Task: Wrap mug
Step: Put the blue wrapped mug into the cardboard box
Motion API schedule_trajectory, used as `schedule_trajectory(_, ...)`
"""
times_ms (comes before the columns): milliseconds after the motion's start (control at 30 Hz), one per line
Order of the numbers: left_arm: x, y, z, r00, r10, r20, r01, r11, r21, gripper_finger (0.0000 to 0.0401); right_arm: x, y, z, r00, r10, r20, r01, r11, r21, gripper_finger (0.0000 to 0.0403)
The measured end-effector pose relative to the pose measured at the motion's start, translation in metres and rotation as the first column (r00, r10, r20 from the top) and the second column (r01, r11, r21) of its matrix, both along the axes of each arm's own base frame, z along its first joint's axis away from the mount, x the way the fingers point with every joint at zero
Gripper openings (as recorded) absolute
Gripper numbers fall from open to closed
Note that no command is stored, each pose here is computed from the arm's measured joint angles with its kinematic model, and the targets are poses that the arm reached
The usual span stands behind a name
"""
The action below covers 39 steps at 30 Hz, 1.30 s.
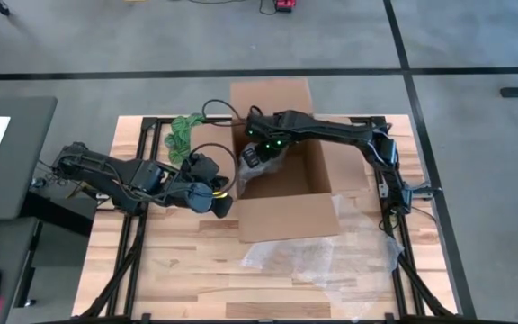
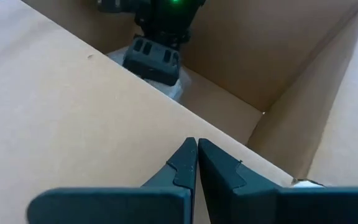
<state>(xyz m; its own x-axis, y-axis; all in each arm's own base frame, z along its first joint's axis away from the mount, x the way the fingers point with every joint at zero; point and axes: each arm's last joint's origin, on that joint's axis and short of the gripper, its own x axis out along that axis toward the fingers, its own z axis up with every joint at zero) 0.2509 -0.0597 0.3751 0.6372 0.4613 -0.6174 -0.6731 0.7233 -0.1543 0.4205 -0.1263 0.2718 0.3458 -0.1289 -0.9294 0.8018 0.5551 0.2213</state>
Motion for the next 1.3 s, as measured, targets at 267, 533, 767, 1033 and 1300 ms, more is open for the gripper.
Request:
schedule_trajectory(267, 0.000, -0.001, 0.000, 1.000, -0.006, -0.001, 0.006, 1.000, -0.005, 0.0000, 0.004, -0.001, -0.005, 0.998, -0.050, 0.039, 0.049, 0.999, 0.003, 0.0045)
schedule_trajectory(533, 0.000, -0.001, 0.000, 1.000, -0.013, -0.005, 0.013, 1.000, 0.000, 0.0000, 0.005, -0.003, -0.004, 0.998, -0.042, 0.051, 0.044, 0.998, -0.035, 0.0120)
schedule_trajectory(767, 0.000, -0.001, 0.000, 1.000, -0.013, -0.005, 0.013, 1.000, 0.000, 0.0000, 0.007, -0.005, -0.003, 0.997, -0.045, 0.070, 0.050, 0.997, -0.064, 0.0202)
schedule_trajectory(1033, 0.000, -0.001, 0.000, 1.000, -0.014, -0.005, 0.014, 1.000, 0.000, 0.0000, 0.005, -0.005, 0.004, 0.998, 0.005, 0.060, 0.001, 0.996, -0.090, 0.0202)
schedule_trajectory(1300, 0.000, -0.001, 0.000, 1.000, -0.014, -0.005, 0.014, 1.000, 0.000, 0.0000, -0.007, -0.006, 0.028, 0.996, 0.087, -0.024, -0.089, 0.991, -0.101, 0.0164)
